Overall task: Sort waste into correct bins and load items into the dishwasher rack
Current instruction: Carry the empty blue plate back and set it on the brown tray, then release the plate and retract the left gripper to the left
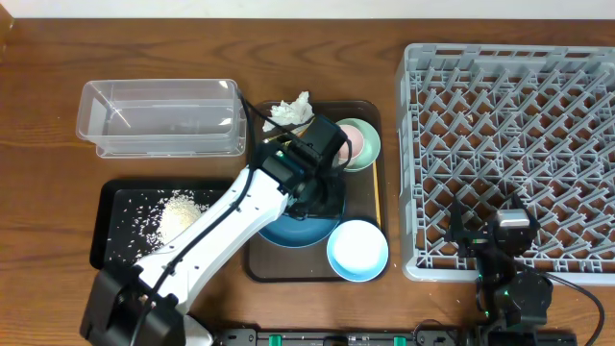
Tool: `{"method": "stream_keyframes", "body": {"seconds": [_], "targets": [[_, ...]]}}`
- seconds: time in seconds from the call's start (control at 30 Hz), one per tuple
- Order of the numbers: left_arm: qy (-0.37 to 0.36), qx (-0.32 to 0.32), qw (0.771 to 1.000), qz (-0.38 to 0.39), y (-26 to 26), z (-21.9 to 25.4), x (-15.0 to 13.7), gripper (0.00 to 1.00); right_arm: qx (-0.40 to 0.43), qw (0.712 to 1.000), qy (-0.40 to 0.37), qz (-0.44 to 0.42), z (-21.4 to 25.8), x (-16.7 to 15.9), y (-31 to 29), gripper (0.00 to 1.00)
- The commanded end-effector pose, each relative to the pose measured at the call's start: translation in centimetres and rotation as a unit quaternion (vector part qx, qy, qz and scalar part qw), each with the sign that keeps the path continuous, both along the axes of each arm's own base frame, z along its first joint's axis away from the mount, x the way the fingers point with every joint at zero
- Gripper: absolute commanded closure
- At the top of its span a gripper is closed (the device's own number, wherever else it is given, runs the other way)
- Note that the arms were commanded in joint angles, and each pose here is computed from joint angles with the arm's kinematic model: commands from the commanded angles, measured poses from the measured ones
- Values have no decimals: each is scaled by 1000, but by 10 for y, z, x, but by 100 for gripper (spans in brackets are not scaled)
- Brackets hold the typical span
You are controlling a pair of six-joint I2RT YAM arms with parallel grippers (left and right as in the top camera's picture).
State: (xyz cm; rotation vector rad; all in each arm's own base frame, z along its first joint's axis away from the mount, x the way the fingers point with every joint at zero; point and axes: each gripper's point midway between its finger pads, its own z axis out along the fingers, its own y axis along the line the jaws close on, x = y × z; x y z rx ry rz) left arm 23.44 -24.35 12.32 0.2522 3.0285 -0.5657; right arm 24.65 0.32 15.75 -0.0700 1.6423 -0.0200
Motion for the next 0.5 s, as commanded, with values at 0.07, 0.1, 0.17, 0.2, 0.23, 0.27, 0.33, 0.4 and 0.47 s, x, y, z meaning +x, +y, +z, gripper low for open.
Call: {"method": "stream_keyframes", "body": {"seconds": [0.07, 0.1, 0.17, 0.2, 0.23, 0.27, 0.33, 0.4, 0.47], "targets": [[8, -59, 996, -66, -14, 36, -28, 41, -4, 1000, 2, 4, -1, 0, 2, 1], [14, -55, 996, -73, -13, 35, -34, 38, -4, 1000, 2, 4, -1, 0, 2, 1], [25, -44, 995, -87, -13, 31, -45, 36, -4, 1000, 2, 5, -1, 0, 2, 1], [26, -37, 995, -94, -14, 27, -50, 36, -4, 1000, 2, 4, -1, 0, 2, 1], [24, -28, 995, -98, -14, 24, -52, 34, -4, 1000, 2, 4, -1, 0, 2, 1], [16, -13, 995, -99, -12, 20, -52, 30, -4, 1000, 2, 5, -1, 0, 2, 1], [-10, 20, 995, -101, -6, 16, -47, 19, -4, 1000, 2, 4, -1, 0, 2, 1], [-23, 36, 994, -101, -4, 14, -44, 17, -4, 1000, 2, 5, -1, 0, 2, 1], [-24, 36, 994, -100, -3, 14, -43, 16, -4, 1000, 2, 5, -1, 0, 2, 1]]}}
